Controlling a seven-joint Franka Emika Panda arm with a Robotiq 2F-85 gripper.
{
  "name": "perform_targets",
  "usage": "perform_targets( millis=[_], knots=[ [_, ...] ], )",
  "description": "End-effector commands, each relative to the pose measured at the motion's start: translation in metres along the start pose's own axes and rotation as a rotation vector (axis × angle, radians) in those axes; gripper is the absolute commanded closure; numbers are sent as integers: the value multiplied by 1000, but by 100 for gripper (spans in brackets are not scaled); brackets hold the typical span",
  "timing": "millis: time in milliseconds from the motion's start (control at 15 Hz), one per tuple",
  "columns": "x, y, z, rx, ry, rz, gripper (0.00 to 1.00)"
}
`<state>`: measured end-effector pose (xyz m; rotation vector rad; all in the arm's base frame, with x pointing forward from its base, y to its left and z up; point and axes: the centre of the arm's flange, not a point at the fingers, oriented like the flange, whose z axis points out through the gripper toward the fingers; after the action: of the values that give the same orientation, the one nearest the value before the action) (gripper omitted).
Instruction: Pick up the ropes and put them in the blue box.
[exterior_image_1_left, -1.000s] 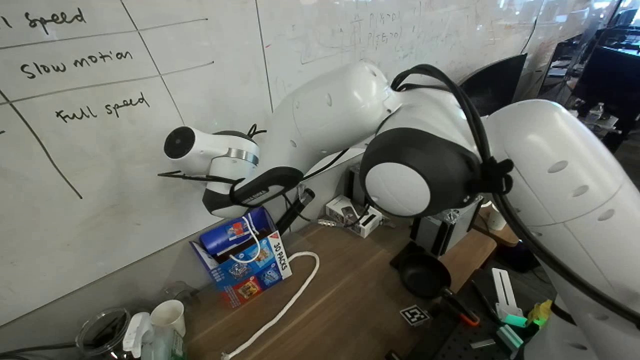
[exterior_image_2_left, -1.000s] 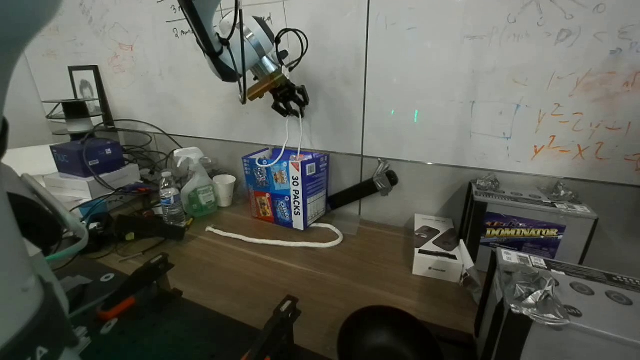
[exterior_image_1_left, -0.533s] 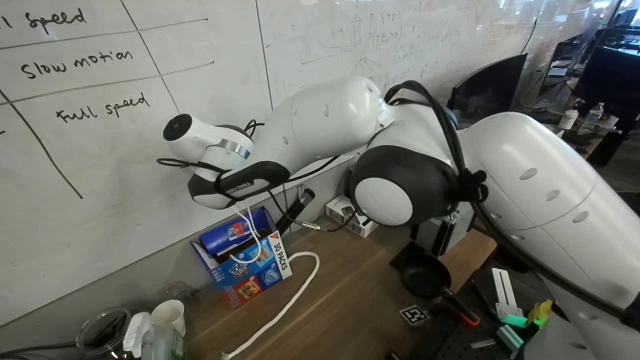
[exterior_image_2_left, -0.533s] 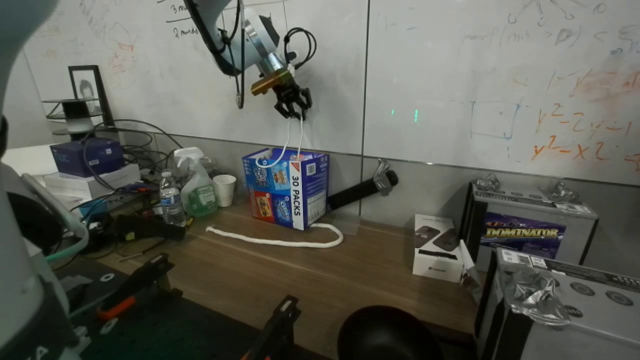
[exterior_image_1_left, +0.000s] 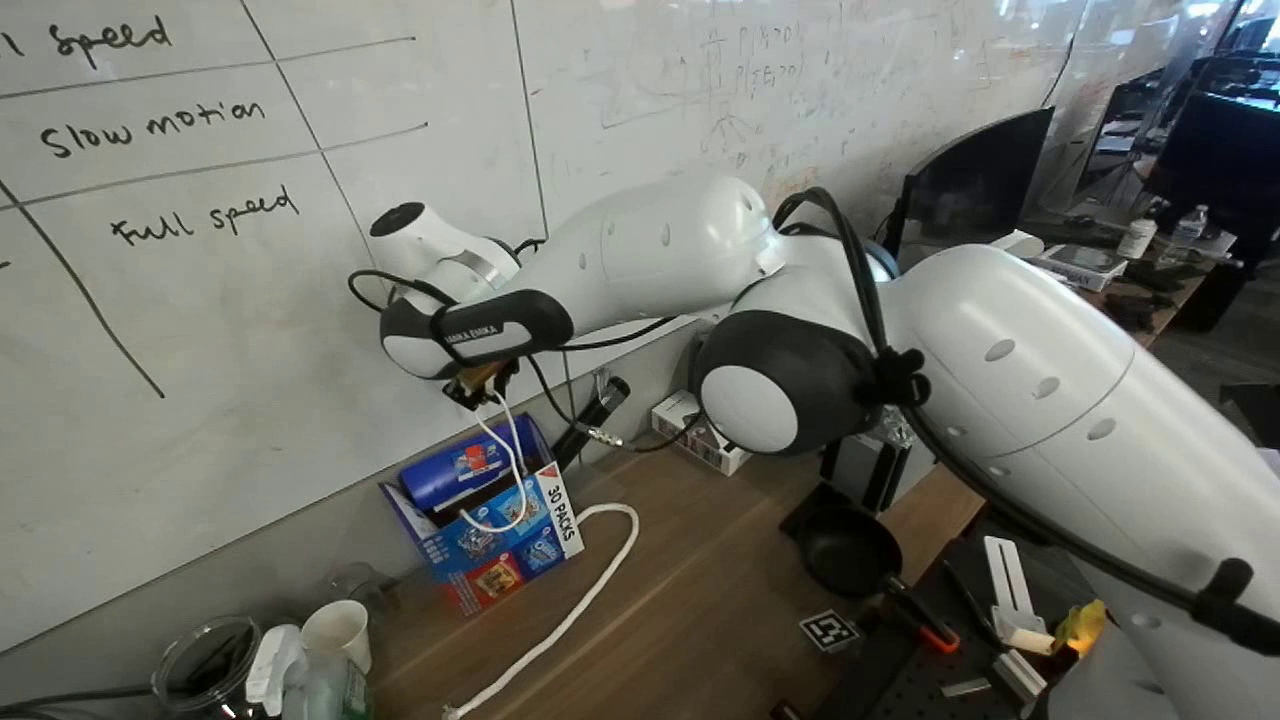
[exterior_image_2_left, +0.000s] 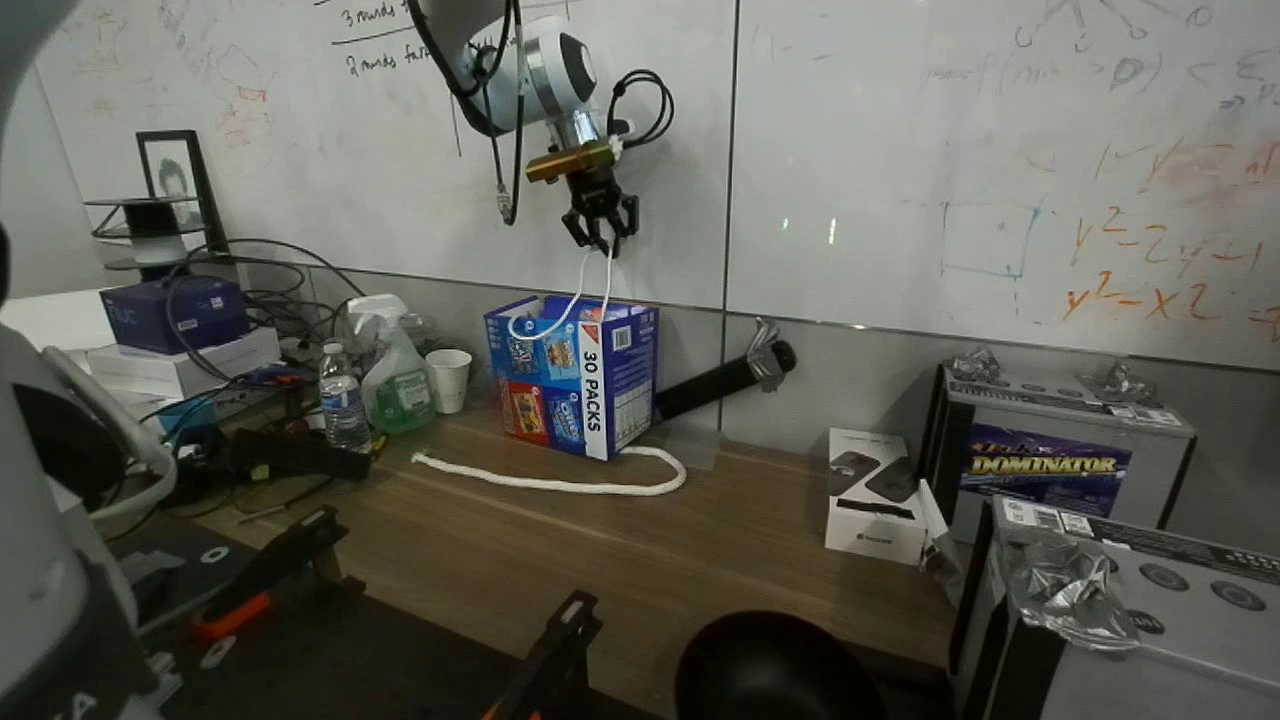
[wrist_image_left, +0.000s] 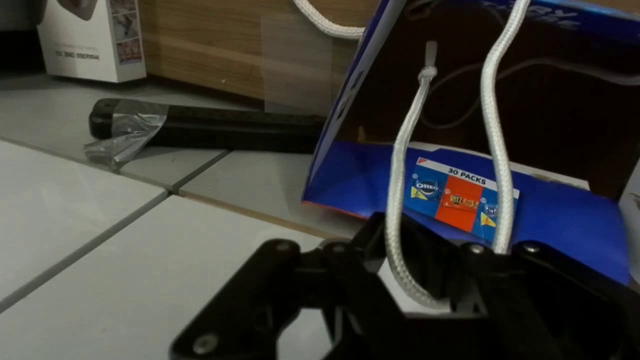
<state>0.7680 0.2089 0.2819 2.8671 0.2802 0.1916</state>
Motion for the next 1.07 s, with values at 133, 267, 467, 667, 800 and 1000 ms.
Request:
perform_targets(
  millis=[133,267,467,667,800,1000],
  knots=[
    [8,-23,66,89,-69,-22,95],
    [3,-32,83,94,-91,-30,95],
    [1,-39,99,97,-116,-25,65],
    [0,-39,99,96,-114,-23,50],
    [-1,-39,94,92,-104,-20,35],
    [-5,-37,77,81,-81,-15,12]
  ],
)
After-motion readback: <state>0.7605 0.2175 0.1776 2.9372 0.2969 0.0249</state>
